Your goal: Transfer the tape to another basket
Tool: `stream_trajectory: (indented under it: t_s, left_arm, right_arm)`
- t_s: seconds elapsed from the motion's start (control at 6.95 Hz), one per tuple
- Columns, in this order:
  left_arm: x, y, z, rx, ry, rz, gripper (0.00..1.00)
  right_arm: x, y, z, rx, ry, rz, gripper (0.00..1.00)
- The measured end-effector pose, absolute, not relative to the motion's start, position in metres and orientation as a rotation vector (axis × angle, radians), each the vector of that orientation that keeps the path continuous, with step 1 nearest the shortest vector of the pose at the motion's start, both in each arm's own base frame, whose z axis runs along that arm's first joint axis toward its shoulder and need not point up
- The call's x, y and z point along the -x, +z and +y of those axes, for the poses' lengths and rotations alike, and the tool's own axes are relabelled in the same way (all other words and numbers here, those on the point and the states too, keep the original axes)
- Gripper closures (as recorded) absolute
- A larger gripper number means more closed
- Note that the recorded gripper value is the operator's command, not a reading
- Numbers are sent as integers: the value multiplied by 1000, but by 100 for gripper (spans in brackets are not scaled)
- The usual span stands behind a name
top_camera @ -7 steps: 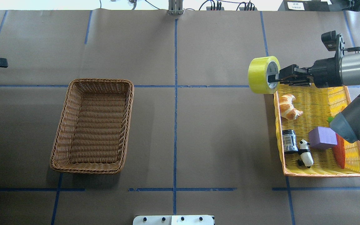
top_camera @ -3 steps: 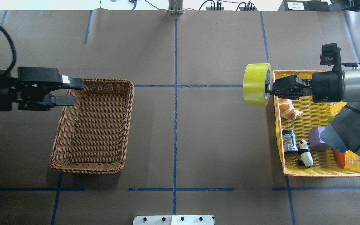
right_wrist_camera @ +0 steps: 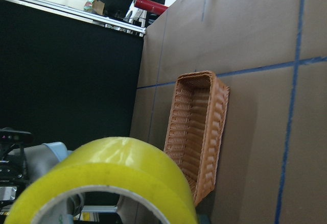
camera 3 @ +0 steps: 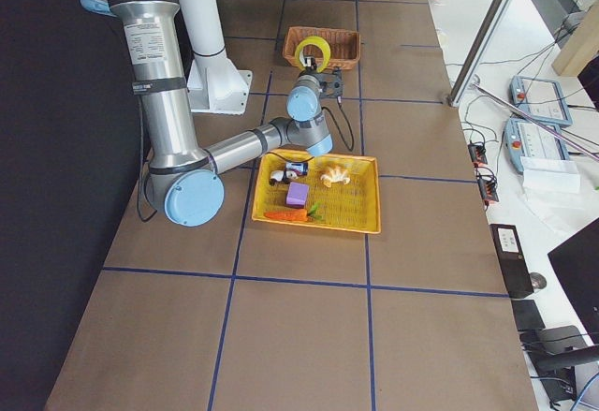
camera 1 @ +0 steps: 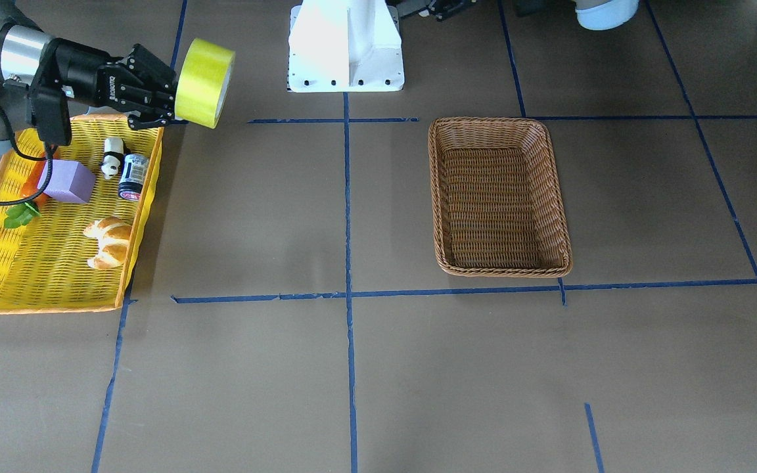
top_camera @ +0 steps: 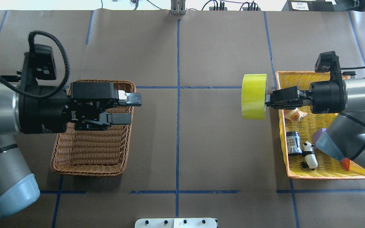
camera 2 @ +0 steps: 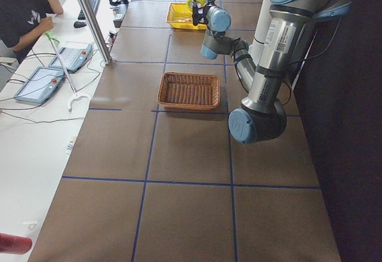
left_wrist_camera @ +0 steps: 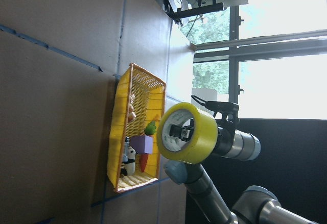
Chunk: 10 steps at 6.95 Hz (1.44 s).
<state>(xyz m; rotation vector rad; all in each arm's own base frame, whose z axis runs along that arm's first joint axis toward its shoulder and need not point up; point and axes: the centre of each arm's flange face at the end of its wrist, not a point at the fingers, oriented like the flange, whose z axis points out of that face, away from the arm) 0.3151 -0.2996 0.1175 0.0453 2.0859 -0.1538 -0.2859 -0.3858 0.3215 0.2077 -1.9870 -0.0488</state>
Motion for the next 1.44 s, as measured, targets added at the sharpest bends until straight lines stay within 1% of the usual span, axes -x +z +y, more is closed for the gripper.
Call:
stream_trajectory:
  t_s: [0.29, 0.58, 1.15, 1.44]
  left_arm:
    - [-321, 106, -287, -33, -135, 2153, 0]
    - [-322, 94, -284, -28, -127, 2183, 0]
    - [-335, 88, -260, -1, -174, 2296, 0]
    - [-341, 84, -259, 2, -182, 2309, 0]
  right_arm:
    - [297, 278, -356, -142, -125, -2076, 100]
    - [307, 250, -334, -101, -150, -2146, 100]
    - [321, 230, -313, -91, -114, -2232, 100]
    - [329, 228, -306, -78, -95, -2247, 100]
